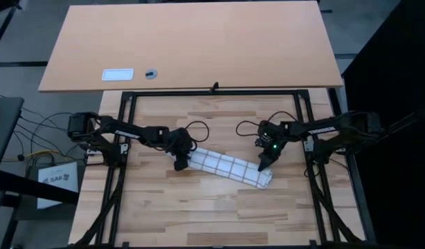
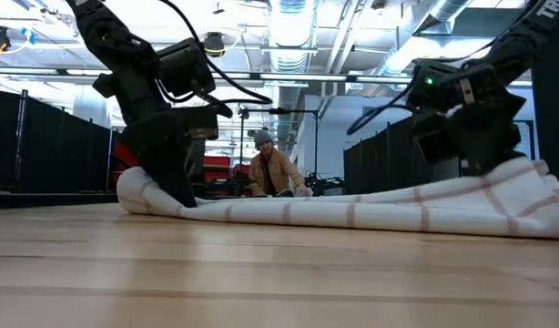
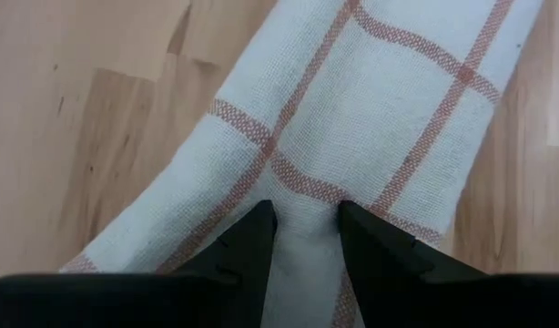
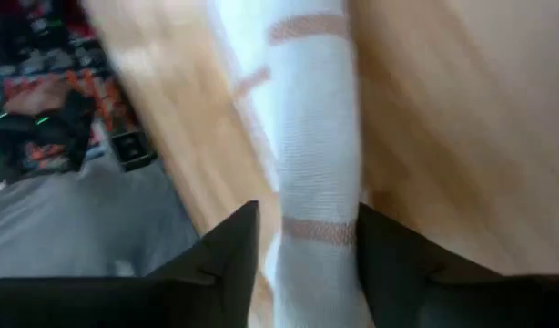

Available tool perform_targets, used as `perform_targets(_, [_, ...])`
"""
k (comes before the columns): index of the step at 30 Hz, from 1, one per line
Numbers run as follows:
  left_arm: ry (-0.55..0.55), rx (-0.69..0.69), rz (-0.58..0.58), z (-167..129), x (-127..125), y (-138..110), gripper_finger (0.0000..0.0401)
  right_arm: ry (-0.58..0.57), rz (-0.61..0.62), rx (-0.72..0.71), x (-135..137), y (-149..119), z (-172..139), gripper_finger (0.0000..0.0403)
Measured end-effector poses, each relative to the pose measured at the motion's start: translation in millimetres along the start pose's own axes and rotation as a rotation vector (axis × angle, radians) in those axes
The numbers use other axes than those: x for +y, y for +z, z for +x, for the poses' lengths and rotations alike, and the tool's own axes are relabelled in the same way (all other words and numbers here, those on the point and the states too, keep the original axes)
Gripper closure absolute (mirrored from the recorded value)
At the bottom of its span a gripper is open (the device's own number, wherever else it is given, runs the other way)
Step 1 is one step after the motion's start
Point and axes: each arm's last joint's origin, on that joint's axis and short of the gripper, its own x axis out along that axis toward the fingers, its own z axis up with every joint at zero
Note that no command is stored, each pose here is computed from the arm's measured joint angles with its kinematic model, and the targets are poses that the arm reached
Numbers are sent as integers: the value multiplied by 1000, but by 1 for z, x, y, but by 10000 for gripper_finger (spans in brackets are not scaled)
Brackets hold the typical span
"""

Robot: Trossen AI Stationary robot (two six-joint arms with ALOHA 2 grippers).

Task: Roll towel
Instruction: Roll the white patterned towel

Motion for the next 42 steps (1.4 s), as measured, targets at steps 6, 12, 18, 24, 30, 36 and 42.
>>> perform_targets(6, [2,9,-17,4,2,-11,285,11,-53,-80,9,12,-23,215])
perform_targets(12, [1,7,-42,5,2,-13,285,125,-162,-171,58,17,-26,216])
perform_targets(18, [-2,-11,-54,0,2,-12,285,-4,-195,-31,70,-9,23,231])
perform_targets(24, [-3,-13,-74,-5,2,-12,285,-162,-110,-22,44,-10,36,233])
perform_targets(30, [-15,-8,-160,-10,-6,-14,285,-221,-111,-17,20,2,35,234])
perform_targets(36, [-33,4,-193,-10,-23,-17,285,-208,-125,-56,6,17,20,234])
perform_targets(42, [22,2,-180,-10,-27,-19,285,-212,-137,-89,-3,27,3,234])
